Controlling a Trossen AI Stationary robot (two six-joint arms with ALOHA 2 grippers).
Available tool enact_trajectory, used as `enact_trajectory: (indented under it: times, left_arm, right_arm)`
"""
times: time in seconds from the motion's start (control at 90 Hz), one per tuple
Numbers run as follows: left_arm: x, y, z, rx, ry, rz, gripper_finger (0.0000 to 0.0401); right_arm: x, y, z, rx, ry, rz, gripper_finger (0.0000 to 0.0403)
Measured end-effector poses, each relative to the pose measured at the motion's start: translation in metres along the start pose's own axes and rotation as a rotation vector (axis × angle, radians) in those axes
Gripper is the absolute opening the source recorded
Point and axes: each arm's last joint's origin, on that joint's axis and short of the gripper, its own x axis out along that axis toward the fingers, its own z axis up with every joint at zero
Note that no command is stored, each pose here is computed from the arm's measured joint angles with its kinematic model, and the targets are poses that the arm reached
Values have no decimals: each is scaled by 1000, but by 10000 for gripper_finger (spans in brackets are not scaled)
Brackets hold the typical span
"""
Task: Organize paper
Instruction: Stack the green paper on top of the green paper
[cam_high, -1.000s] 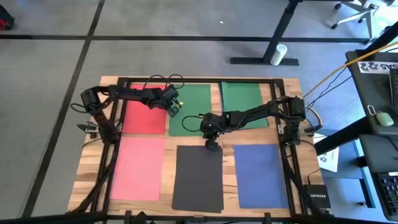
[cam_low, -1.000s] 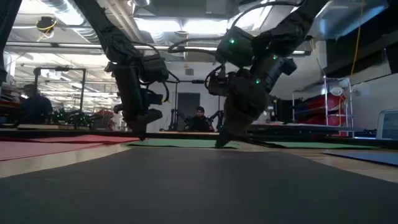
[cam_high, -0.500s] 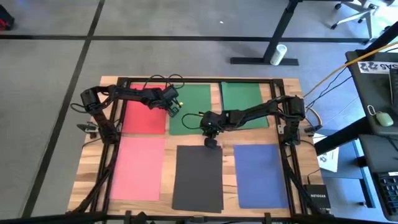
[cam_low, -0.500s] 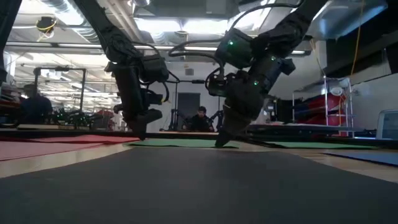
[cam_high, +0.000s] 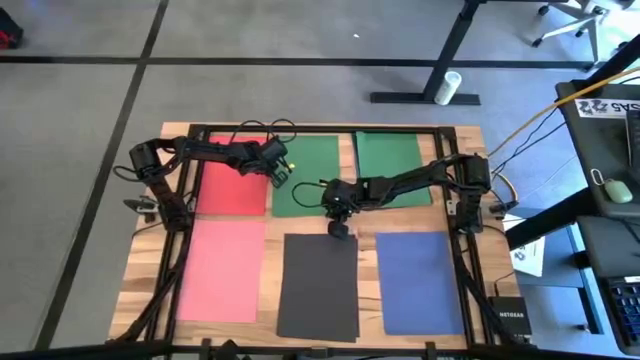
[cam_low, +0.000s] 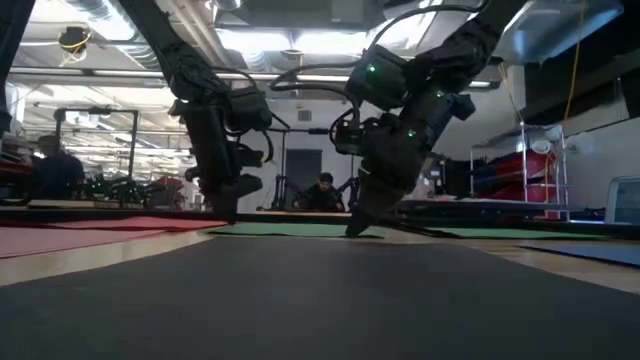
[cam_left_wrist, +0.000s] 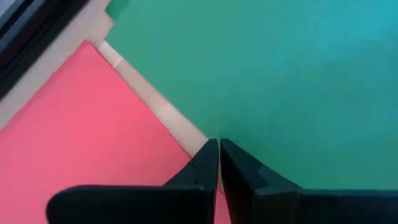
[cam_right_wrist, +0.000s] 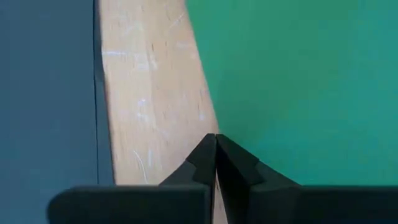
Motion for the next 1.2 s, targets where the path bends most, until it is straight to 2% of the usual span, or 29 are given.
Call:
enact_trajectory:
  times: [0.844,1.2]
  left_arm:
    - [0,0,0,3,4,0,0]
    - [-3,-8,-1,30,-3,-13,0]
  right_arm:
    - [0,-3,0,50,-9,-37,0]
    - [-5,-1,-1,49,22,21,0]
